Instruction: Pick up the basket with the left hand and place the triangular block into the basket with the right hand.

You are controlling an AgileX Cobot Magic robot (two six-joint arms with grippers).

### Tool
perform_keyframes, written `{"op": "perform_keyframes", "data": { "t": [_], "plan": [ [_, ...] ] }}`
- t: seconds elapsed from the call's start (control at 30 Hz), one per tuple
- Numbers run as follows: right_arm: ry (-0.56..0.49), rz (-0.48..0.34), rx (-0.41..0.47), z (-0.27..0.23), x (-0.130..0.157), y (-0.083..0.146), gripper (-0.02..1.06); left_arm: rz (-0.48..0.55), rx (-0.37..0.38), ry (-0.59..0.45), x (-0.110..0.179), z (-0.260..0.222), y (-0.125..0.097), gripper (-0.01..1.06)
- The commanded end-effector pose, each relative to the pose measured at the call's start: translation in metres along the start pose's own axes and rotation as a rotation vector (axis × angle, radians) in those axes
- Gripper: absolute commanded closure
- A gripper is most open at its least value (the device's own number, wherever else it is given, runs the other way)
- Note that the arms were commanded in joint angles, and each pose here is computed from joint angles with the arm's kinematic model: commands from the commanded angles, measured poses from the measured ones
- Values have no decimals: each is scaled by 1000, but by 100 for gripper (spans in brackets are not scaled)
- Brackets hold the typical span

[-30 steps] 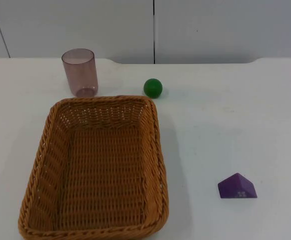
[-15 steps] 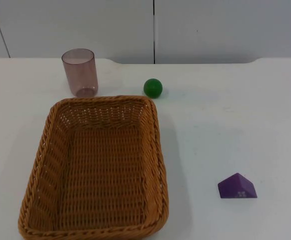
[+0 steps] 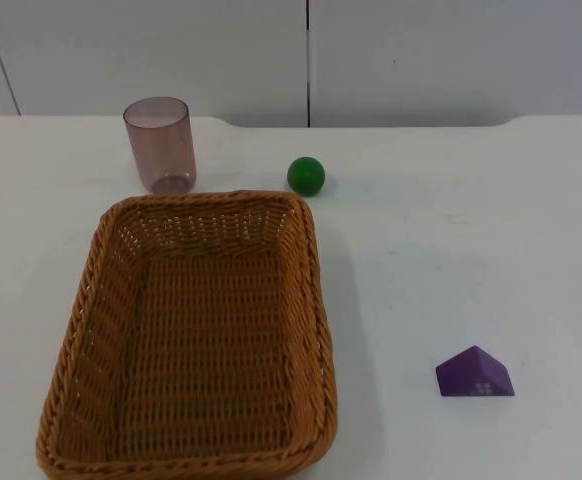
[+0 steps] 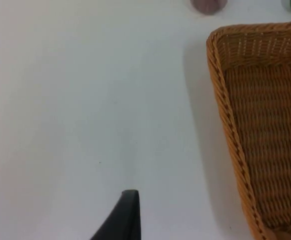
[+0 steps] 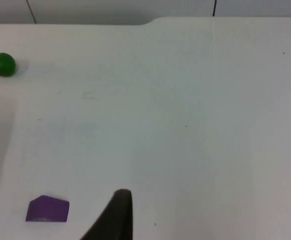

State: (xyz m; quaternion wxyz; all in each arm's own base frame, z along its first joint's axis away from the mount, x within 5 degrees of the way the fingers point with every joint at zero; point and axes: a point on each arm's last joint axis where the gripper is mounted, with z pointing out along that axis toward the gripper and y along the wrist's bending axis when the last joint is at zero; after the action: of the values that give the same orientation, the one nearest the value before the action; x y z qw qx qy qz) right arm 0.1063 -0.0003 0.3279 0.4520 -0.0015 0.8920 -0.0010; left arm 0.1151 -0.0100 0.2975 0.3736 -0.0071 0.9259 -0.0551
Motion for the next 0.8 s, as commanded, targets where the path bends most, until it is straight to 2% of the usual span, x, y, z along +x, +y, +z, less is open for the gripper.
{"op": "perform_keyframes", "data": {
  "t": [0.0, 0.2, 0.37, 0.7, 0.77],
  "plan": [
    [9, 1, 3, 9, -6, -1, -1, -26, 11, 5, -8, 9, -1, 0],
    [112, 0, 4, 34, -7, -1, -1, -43, 10, 69, -13, 30, 0, 0],
    [156, -2, 5, 44, -7, -1, -1, -55, 10, 119, -15, 44, 1, 0],
    [127, -2, 6, 47, -10, -2, -1, -71, 2, 226, -15, 69, 3, 0],
    [140, 1, 3, 46, -9, -1, -1, -61, 20, 265, -14, 78, 1, 0]
  ]
}}
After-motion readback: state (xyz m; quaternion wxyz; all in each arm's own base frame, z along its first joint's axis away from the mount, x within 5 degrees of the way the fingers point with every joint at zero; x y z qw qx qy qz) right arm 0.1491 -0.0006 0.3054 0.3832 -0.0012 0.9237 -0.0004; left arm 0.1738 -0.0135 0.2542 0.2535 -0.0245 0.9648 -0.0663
